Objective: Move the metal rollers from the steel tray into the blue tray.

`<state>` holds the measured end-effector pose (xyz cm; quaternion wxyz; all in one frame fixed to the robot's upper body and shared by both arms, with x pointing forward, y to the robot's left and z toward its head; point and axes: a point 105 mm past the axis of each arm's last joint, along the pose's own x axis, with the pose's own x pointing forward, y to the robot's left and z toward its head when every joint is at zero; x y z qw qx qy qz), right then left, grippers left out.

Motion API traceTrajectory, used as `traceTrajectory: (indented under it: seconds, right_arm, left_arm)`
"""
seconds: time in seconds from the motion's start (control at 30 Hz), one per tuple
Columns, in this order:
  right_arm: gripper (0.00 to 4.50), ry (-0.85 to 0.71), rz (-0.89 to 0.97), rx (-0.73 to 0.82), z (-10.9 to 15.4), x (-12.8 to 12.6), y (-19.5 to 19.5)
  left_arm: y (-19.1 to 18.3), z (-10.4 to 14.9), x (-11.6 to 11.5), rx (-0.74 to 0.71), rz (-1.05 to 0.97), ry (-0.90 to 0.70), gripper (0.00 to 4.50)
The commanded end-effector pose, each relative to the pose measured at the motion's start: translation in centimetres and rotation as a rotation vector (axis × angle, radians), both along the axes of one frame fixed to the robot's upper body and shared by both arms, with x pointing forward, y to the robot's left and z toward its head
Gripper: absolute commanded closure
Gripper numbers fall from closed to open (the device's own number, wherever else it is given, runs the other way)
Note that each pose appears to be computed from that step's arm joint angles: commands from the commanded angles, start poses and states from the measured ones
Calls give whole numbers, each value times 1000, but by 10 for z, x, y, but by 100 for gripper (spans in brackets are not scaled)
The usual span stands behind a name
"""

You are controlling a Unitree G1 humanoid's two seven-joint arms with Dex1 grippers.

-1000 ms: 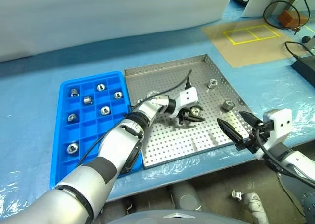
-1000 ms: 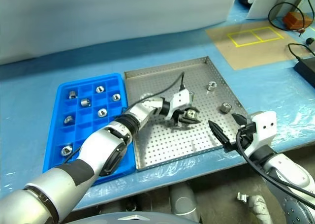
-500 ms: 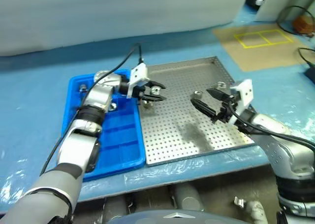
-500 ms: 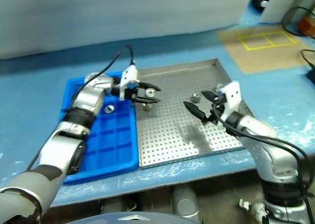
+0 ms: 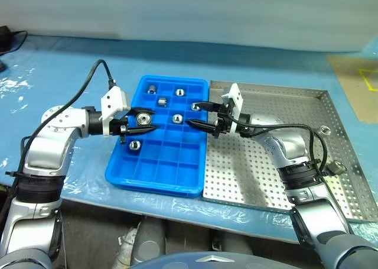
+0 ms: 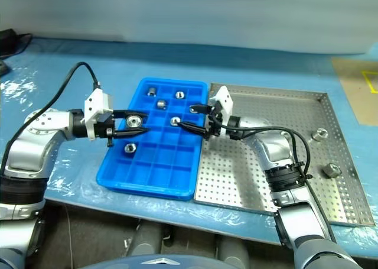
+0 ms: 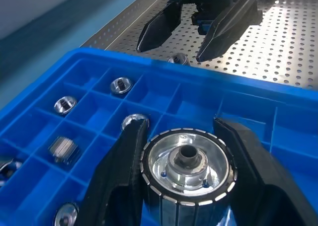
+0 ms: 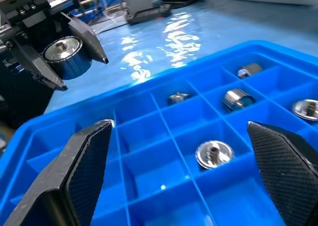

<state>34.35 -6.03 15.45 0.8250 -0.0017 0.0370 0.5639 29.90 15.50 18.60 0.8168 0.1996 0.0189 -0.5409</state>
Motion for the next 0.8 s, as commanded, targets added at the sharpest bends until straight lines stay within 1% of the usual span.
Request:
traceTrajectory:
  seconds: [0.03,0.2,0.37,0.43,0.5,0.57,0.7,0.8]
  right_arm:
    - [0,-42,46,10,7,-1,8]
    - [0,-40,53,7,5,-3,8]
    - [0,-42,32,-3,5,-2,1]
    - [0,-42,23,-6,4,-3,-2]
    - [0,-40,15,-8,3,-4,-4]
    - [0,-38,3,-10,1,-4,-6]
    - [0,-40,-3,-12,0,-5,-7]
    - [0,-40,-15,-18,-1,-6,-9]
  left_arm:
    - [6,-2,-14,-3,28,-7,275]
    - [5,-35,-29,41,29,65,275]
    - [5,-58,-26,54,48,108,275]
    - [7,-63,-19,54,71,100,275]
    - [8,-64,-10,50,96,76,275]
    - [6,-61,0,14,122,66,275]
    - [1,-61,11,10,120,38,275]
    - [-3,-36,24,-94,140,11,275]
